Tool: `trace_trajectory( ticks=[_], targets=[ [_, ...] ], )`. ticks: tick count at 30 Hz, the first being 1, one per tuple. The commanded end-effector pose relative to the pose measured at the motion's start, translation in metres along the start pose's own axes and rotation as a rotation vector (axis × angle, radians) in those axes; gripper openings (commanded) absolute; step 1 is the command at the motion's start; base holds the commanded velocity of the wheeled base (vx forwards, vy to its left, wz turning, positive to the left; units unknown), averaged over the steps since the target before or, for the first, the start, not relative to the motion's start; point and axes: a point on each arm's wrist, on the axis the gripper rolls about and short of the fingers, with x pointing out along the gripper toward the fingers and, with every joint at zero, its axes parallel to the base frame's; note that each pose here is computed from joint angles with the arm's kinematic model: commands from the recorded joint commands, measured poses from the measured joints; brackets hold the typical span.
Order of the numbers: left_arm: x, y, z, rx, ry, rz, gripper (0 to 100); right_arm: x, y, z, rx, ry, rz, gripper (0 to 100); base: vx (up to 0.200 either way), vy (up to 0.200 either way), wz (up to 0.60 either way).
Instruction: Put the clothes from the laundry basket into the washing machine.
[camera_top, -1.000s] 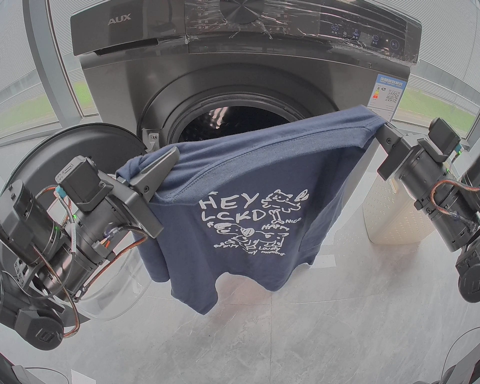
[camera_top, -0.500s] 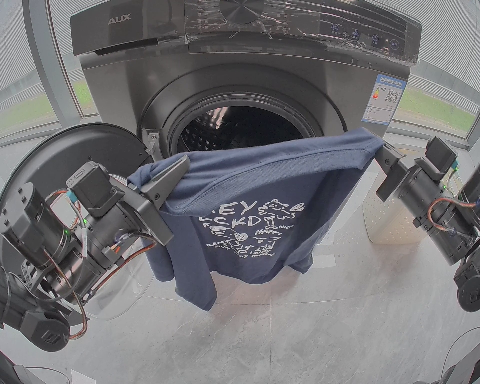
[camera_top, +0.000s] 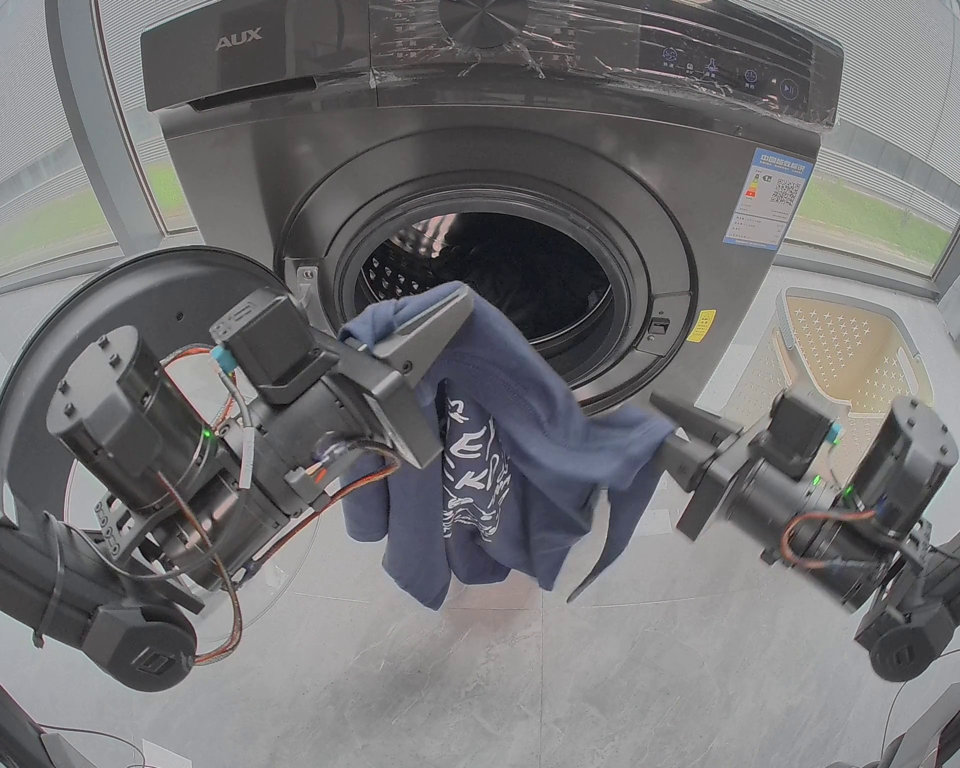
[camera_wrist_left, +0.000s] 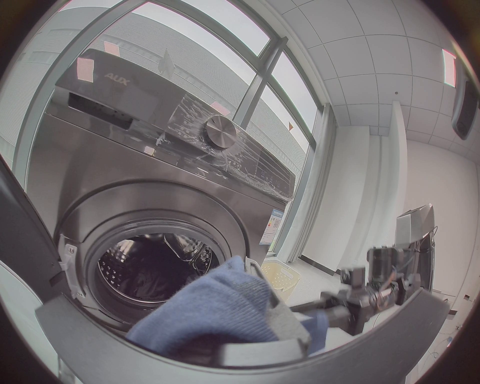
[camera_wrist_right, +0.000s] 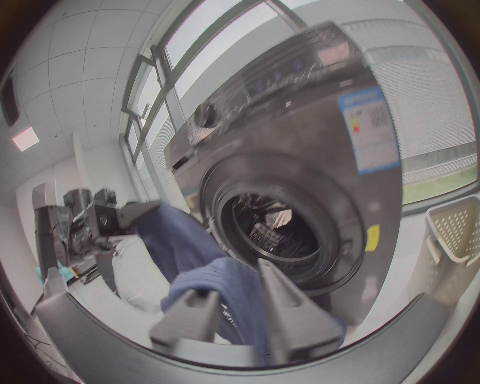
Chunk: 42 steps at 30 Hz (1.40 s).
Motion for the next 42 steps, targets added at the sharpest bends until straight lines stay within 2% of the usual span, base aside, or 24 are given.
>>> trace_trajectory(
  ticks=[1, 4, 5, 6, 11, 17, 18, 21, 23, 24, 26, 29, 33, 39, 42],
  targets=[
    [0.019, -0.004, -0.016, -0.008, 0.014, -0.023, 0, -0.002, 0.026, -0.063, 0.019, 0.243, 0.101, 100, 0.000, 0.000, 0.00],
    [0.024, -0.003, -0.010, -0.006, -0.015, -0.022, 0, -0.014, 0.039, -0.083, 0.012, 0.341, 0.151, 100, 0.000, 0.000, 0.00],
    [0.024, -0.003, -0.010, -0.006, -0.015, -0.022, 0, -0.014, 0.039, -0.083, 0.012, 0.341, 0.151, 100, 0.000, 0.000, 0.00],
    [0.025, -0.003, -0.007, -0.004, -0.023, -0.021, 0, -0.023, 0.045, -0.093, 0.008, 0.397, 0.185, 100, 0.000, 0.000, 0.00],
    [0.024, -0.004, -0.004, -0.003, -0.028, -0.024, 0, -0.036, 0.042, -0.104, 0.009, 0.469, 0.205, 100, 0.000, 0.000, 0.00],
    [0.025, -0.005, -0.006, -0.004, -0.026, -0.036, 0, -0.032, 0.040, -0.102, 0.020, 0.451, 0.226, 100, 0.000, 0.000, 0.00],
    [0.024, -0.006, -0.007, -0.005, -0.022, -0.046, 0, -0.028, 0.034, -0.101, 0.022, 0.430, 0.204, 100, 0.000, 0.000, 0.00],
    [0.023, -0.006, -0.008, -0.007, -0.013, -0.059, 0, -0.022, 0.028, -0.096, 0.024, 0.376, 0.195, 100, 0.000, 0.000, 0.00],
    [0.023, -0.006, -0.008, -0.007, -0.012, -0.059, 0, -0.019, 0.023, -0.095, 0.023, 0.369, 0.179, 100, 0.000, 0.000, 0.00],
    [0.023, -0.007, -0.008, -0.008, -0.010, -0.061, 0, -0.015, 0.016, -0.095, 0.021, 0.360, 0.153, 100, 0.000, 0.000, 0.00],
    [0.022, -0.007, -0.007, -0.008, -0.007, -0.062, 0, -0.005, 0.004, -0.103, 0.017, 0.367, 0.113, 100, 0.000, 0.000, 0.00],
    [0.022, -0.008, -0.005, -0.006, -0.011, -0.064, 0, 0.006, -0.001, -0.109, 0.019, 0.364, 0.099, 100, 0.000, 0.000, 0.00],
    [0.020, -0.012, -0.001, -0.009, -0.021, -0.085, 0, 0.032, -0.014, -0.125, 0.009, 0.355, 0.090, 100, 0.000, 0.000, 0.00],
    [0.014, -0.019, 0.010, -0.017, -0.033, -0.122, 0, 0.064, -0.023, -0.148, -0.008, 0.335, 0.087, 100, 0.000, 0.000, 0.00],
    [0.013, -0.021, 0.010, -0.020, -0.028, -0.128, 0, 0.076, -0.024, -0.151, -0.010, 0.310, 0.092, 100, 0.000, 0.000, 0.00]
  ],
)
